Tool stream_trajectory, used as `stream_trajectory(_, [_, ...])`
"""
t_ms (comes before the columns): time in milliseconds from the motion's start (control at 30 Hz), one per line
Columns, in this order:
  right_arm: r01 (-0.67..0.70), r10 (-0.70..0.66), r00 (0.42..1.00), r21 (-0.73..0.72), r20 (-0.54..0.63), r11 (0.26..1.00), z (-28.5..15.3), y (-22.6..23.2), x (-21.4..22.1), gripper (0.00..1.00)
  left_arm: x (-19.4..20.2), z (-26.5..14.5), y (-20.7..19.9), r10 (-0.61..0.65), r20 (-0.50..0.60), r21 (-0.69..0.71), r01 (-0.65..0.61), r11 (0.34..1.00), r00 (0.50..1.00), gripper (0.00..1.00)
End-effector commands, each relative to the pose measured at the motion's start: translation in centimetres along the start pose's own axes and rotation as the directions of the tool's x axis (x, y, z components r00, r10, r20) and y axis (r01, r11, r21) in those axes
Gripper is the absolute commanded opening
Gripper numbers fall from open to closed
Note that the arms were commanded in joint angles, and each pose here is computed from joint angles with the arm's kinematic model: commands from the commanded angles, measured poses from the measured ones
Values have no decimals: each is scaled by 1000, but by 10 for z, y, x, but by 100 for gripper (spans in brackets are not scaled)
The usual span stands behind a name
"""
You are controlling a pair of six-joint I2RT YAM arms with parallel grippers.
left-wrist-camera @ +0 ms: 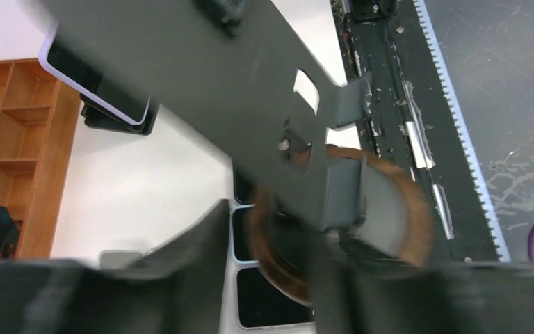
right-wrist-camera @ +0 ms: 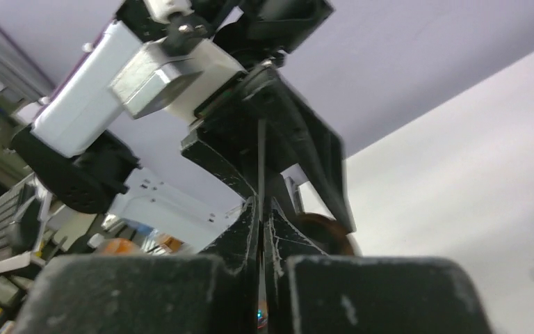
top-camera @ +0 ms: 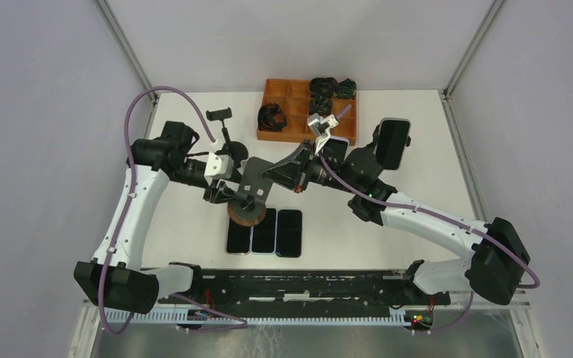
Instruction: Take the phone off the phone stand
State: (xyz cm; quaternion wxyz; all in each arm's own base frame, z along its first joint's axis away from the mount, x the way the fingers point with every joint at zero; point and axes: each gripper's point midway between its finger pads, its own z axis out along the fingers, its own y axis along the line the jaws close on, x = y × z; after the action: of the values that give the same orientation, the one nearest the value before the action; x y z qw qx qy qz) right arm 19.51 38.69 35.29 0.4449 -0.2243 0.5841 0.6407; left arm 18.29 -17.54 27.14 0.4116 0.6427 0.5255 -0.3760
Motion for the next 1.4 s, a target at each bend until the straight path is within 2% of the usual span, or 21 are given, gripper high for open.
stream_trajectory(0, [26, -19, 997, -102, 69, 994, -2, 23, -20, 0, -18, -2, -6, 32, 53, -4, -32, 999, 998, 62])
stream_trajectory(33, [33, -27, 997, -98, 67, 995, -4, 21, -20, 0, -18, -2, -6, 24, 49, -4, -24, 1000, 999, 72])
stream_trajectory(100, [55, -51, 997, -80, 59, 995, -10, 15, -20, 0, -17, -3, -6, 12, 35, -7, -12, 1000, 999, 84])
stream_trajectory(167, [93, -92, 995, -55, 27, 994, -15, 7, -17, 0, -17, -4, -5, 1, 27, -10, -1, 1000, 1000, 89])
stream_trajectory(300, [203, -202, 977, 12, -65, 979, -24, -17, -10, 0, -17, -5, -4, 3, 23, -12, -3, 1000, 1000, 91])
stream_trajectory(333, [216, -213, 973, 32, -87, 976, -27, -25, -8, 0, -17, -5, -3, 5, 20, -13, -4, 1000, 1000, 93])
stream_trajectory(367, [233, -228, 969, 50, -97, 971, -30, -31, -9, 0, -16, -5, -1, 3, 15, -15, -3, 1000, 1000, 99])
stream_trajectory(467, [269, -257, 958, 87, -127, 959, -35, -47, -11, 0, -12, -6, 9, -37, -6, -32, 36, 999, 999, 100])
stream_trajectory(667, [276, -275, 945, -21, -179, 961, -30, -39, 2, 0, -11, -5, 47, -109, -2, -122, 107, 987, 994, 100])
stream_trajectory(733, [282, -281, 939, -23, -197, 959, -30, -43, 7, 0, -14, -1, 65, -169, -2, -167, 166, 972, 986, 100])
stream_trajectory(933, [312, -307, 924, -17, -229, 950, -26, -54, 12, 0, -15, 29, 78, -213, -68, -118, 204, 972, 975, 99])
stream_trajectory(1100, [337, -340, 910, -54, -236, 940, -26, -48, 19, 0, -15, 42, 82, -217, -80, -84, 210, 974, 973, 90])
stream_trajectory(1200, [345, -347, 907, -52, -239, 937, -26, -51, 21, 0, -13, 51, 77, -218, -102, -36, 215, 976, 971, 77])
stream_trajectory(1300, [358, -363, 905, -62, -221, 932, -26, -48, 20, 0, -5, 59, 70, -241, -138, 21, 246, 969, 961, 53])
stream_trajectory(1367, [364, -370, 904, -68, -213, 929, -26, -47, 20, 0, 1, 64, 69, -253, -160, 49, 264, 963, 954, 31])
